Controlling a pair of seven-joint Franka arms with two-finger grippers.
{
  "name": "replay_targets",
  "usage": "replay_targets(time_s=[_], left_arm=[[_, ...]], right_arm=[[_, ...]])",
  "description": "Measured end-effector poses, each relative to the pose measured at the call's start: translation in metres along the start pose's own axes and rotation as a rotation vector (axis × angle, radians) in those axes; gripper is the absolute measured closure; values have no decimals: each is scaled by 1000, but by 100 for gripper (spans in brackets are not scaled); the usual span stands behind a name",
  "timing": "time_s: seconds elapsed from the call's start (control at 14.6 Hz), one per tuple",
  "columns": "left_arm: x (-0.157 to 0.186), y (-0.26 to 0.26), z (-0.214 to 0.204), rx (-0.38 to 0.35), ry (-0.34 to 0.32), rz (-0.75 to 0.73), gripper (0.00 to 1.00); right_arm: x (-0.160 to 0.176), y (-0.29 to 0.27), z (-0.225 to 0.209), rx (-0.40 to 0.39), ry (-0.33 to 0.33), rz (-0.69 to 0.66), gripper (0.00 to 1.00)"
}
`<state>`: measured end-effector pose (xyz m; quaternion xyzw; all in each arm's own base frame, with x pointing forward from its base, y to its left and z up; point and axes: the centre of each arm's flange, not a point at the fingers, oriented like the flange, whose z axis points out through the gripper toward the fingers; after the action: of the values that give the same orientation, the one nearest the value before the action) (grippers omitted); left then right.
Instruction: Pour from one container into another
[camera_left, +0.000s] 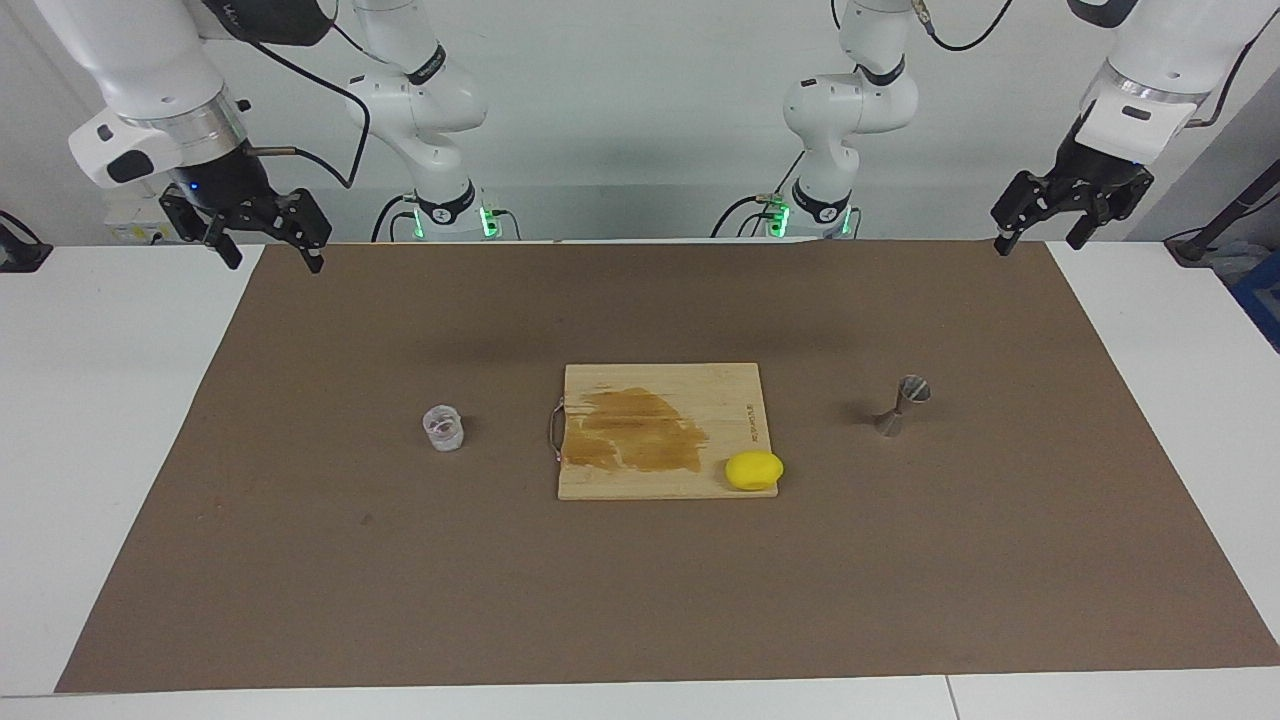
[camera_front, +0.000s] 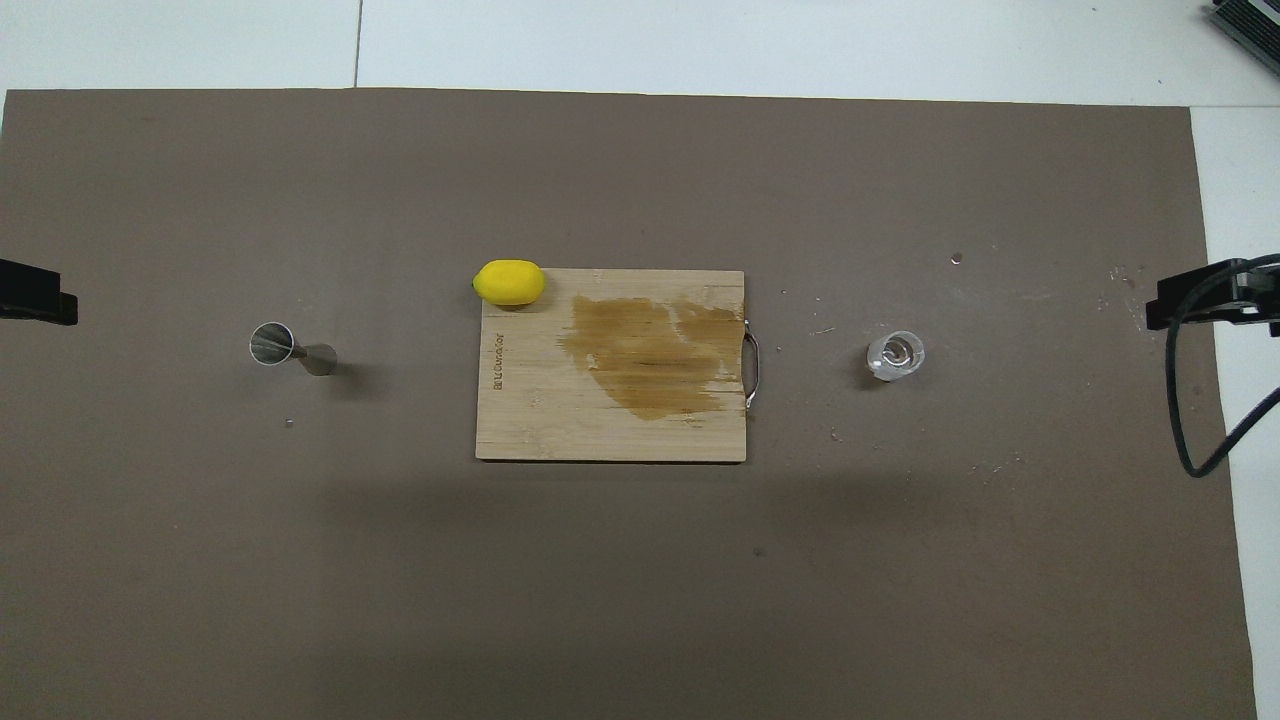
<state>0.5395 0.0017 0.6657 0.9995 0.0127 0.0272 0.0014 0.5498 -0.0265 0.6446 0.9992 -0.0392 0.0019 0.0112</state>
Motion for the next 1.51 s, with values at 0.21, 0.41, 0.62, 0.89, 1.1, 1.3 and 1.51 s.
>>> replay_targets(time_s=[0.21, 0.41, 0.62, 0.89, 1.1, 1.3, 1.51], left_arm=[[0, 0, 0, 0, 0, 0, 0], [0, 0, 0, 0, 0, 0, 0], [0, 0, 0, 0, 0, -1, 0], [0, 0, 0, 0, -1, -1, 0], [0, -4, 1, 0, -3, -7, 0], [3, -21, 8, -54, 11, -7, 0], [8, -48, 28, -118, 37, 77, 0]], right_arm=[[-1, 0, -1, 0, 1, 1, 0], [-1, 0, 1, 0, -2, 20, 0], [-3, 0, 6, 0, -15, 70, 0], [-2, 9, 21, 43, -21, 140, 0], [-1, 27, 48, 119, -37, 206, 0], [0, 32, 77, 191, -63, 296, 0], [2, 21, 89, 250, -70, 384, 0]])
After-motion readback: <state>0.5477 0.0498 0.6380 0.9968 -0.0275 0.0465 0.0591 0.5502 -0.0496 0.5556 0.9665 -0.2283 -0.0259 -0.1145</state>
